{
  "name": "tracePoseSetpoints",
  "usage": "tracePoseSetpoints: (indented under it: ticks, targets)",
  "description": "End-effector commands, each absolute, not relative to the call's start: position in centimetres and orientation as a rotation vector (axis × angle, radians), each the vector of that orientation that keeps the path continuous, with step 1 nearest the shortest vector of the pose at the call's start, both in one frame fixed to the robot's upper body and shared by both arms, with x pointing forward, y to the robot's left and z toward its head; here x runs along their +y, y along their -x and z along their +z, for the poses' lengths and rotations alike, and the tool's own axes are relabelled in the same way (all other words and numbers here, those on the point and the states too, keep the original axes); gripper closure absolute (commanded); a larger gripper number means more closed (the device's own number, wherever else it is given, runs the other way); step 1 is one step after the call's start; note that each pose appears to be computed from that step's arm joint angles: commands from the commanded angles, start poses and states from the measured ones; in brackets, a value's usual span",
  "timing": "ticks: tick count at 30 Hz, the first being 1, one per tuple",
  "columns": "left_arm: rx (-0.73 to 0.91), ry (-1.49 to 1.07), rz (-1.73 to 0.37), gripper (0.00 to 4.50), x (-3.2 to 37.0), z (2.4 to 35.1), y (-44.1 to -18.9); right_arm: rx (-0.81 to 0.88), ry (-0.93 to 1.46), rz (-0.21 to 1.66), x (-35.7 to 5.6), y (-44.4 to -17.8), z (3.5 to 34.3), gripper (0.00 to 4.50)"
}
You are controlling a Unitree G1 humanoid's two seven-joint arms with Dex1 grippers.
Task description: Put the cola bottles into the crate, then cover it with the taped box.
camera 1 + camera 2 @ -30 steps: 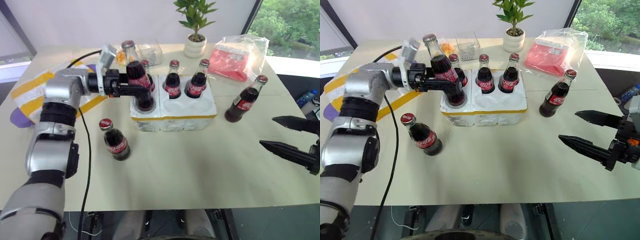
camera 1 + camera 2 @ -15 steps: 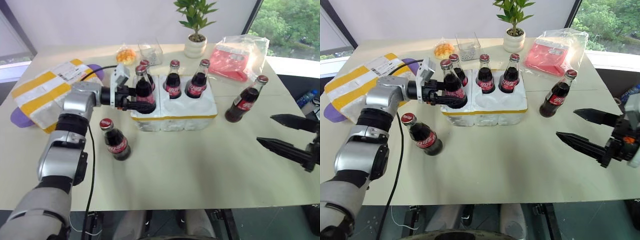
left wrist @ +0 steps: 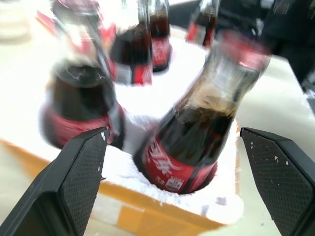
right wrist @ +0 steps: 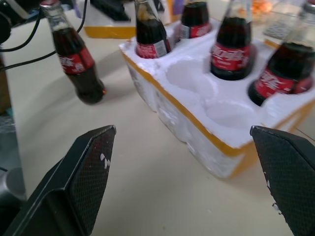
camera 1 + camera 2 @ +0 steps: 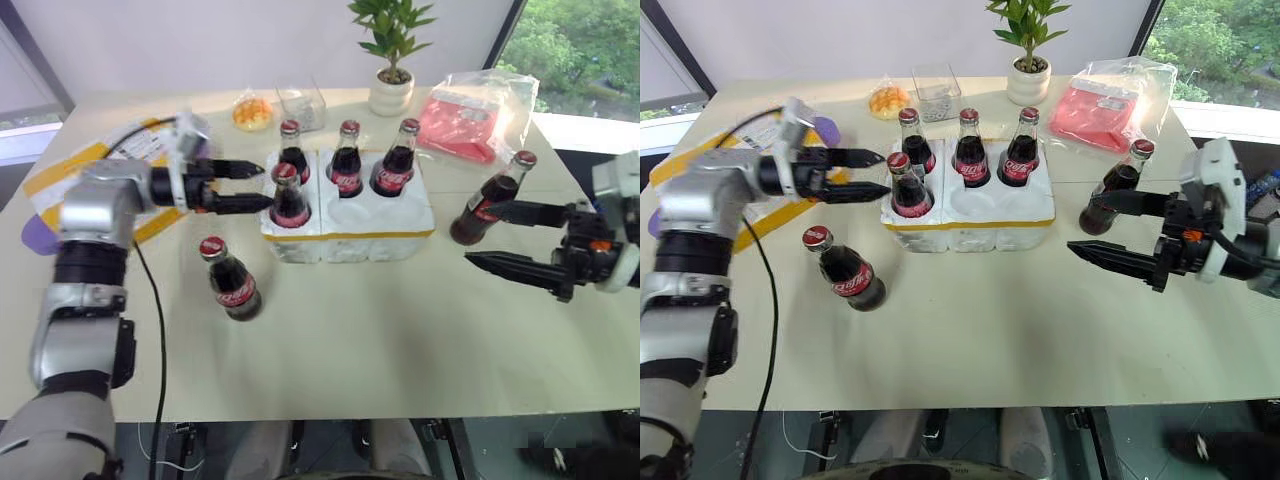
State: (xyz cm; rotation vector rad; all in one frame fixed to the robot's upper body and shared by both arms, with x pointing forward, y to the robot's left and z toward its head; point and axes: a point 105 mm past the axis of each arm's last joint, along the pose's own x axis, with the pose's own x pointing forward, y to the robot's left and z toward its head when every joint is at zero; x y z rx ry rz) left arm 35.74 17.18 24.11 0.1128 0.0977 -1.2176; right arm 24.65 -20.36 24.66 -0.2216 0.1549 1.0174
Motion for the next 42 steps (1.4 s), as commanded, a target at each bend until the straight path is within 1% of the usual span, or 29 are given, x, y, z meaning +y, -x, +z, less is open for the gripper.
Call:
tracePoseSetpoints:
  ticks: [1, 4, 6, 9, 12, 15, 20, 23, 26, 30, 40, 42]
  targets:
    - [0.037, -0.122, -1.162, 0.04, 20.2, 27.6, -33.0, 0.125, 0.262, 1.066, -19.8, -25.5, 25.4, 0.00]
    - [0.110, -0.151, -1.143, 0.04, 22.1, 27.3, -30.1, 0.125, 0.269, 1.095, -19.6, -26.2, 25.4, 0.00]
    - [0.217, -0.213, -1.159, 0.04, 23.1, 25.5, -27.2, 0.130, 0.273, 1.109, -19.7, -26.6, 25.4, 0.00]
    - [0.317, -0.240, -1.162, 0.04, 23.5, 23.7, -24.5, 0.140, 0.280, 1.123, -19.9, -27.1, 25.4, 0.00]
    - [0.340, -0.199, -1.163, 0.04, 23.2, 22.9, -23.0, 0.146, 0.294, 1.135, -20.1, -27.4, 25.6, 0.00]
    - [0.351, -0.226, -1.161, 0.04, 22.6, 21.5, -22.3, 0.151, 0.299, 1.149, -20.3, -27.4, 26.0, 0.00]
    - [0.330, -0.239, -1.164, 0.04, 21.4, 19.8, -22.5, 0.153, 0.304, 1.156, -20.5, -27.2, 26.3, 0.00]
    - [0.317, -0.282, -1.144, 0.04, 20.9, 18.5, -23.3, 0.152, 0.300, 1.148, -20.7, -26.9, 26.6, 0.00]
    - [0.273, -0.278, -1.136, 0.04, 20.0, 17.9, -24.0, 0.155, 0.300, 1.135, -21.0, -26.5, 26.8, 0.00]
    - [0.254, -0.304, -1.121, 0.04, 19.3, 16.6, -24.9, 0.152, 0.293, 1.111, -21.6, -26.0, 27.0, 0.00]
    - [0.196, -0.250, -1.100, 0.04, 17.5, 15.3, -26.8, 0.147, 0.282, 1.077, -22.0, -25.4, 27.2, 0.00]
    - [0.188, -0.233, -1.116, 0.58, 17.0, 15.3, -26.6, 0.144, 0.278, 1.072, -22.0, -25.4, 27.2, 0.00]
